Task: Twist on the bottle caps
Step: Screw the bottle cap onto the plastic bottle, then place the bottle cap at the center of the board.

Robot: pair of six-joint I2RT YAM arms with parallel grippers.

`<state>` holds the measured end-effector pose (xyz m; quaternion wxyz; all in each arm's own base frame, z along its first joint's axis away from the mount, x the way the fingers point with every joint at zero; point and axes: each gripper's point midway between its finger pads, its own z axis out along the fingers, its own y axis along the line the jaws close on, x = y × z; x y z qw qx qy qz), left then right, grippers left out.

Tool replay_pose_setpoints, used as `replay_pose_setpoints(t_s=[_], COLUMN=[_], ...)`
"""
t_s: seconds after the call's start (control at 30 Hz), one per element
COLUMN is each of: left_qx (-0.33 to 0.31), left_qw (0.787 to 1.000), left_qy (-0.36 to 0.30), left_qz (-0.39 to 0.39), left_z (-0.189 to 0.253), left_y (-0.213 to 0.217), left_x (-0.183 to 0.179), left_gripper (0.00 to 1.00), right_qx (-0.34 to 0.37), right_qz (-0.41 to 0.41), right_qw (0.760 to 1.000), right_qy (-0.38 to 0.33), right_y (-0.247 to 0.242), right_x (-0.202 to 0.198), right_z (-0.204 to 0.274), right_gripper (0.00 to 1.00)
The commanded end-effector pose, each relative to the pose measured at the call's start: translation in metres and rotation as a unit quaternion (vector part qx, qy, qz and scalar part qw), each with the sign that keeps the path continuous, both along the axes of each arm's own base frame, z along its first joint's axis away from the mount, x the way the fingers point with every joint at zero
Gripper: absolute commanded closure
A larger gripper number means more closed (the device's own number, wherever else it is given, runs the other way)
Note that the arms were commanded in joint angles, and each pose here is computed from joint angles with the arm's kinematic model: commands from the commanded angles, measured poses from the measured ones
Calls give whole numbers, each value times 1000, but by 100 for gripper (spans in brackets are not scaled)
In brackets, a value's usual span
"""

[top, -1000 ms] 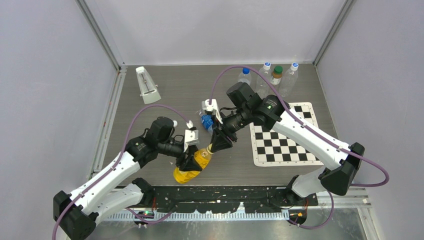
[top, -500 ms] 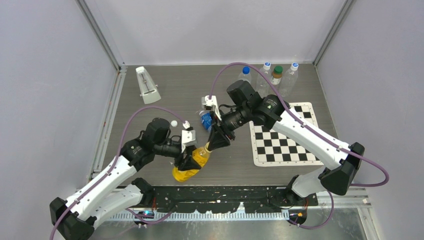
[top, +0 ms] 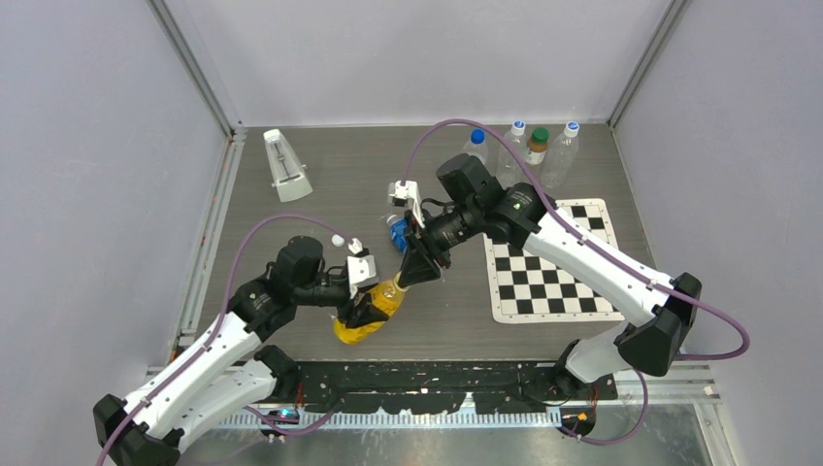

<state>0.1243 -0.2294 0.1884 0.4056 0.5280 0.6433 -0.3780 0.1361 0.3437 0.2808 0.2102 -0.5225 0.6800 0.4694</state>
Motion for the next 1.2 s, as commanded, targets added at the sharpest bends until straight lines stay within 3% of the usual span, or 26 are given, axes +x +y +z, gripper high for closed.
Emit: replay_pose_setpoints(t_s=[0.0,0.33,0.53,0.67,0.9,1.17], left_qx=[-142,-153,-62,13,79,100], left_qw=[964,946,963,964,951,943], left_qy=[-225,-276,-227,-194,-184,-188], left_qz=[-2,70,134,180,235,255], left_z=[109,120,70,42,24,19], left_y=[-19,-11,3,20,40,50], left_x=[29,57,80,94,111,115], left_gripper=[100,100,100,100,100,100], right_qx=[-65,-41,-23,-25,-50,-145], right_qz=[-49,-137,-206,-285,-387,-395], right_qw=[996,988,977,958,921,906], right_qy=[44,65,50,38,23,43], right_y=[1,0,-21,-49,-90,-102], right_x=[8,28,42,59,71,62], right_z=[-38,-21,-4,-5,-30,-111], right_gripper=[100,100,100,100,100,100])
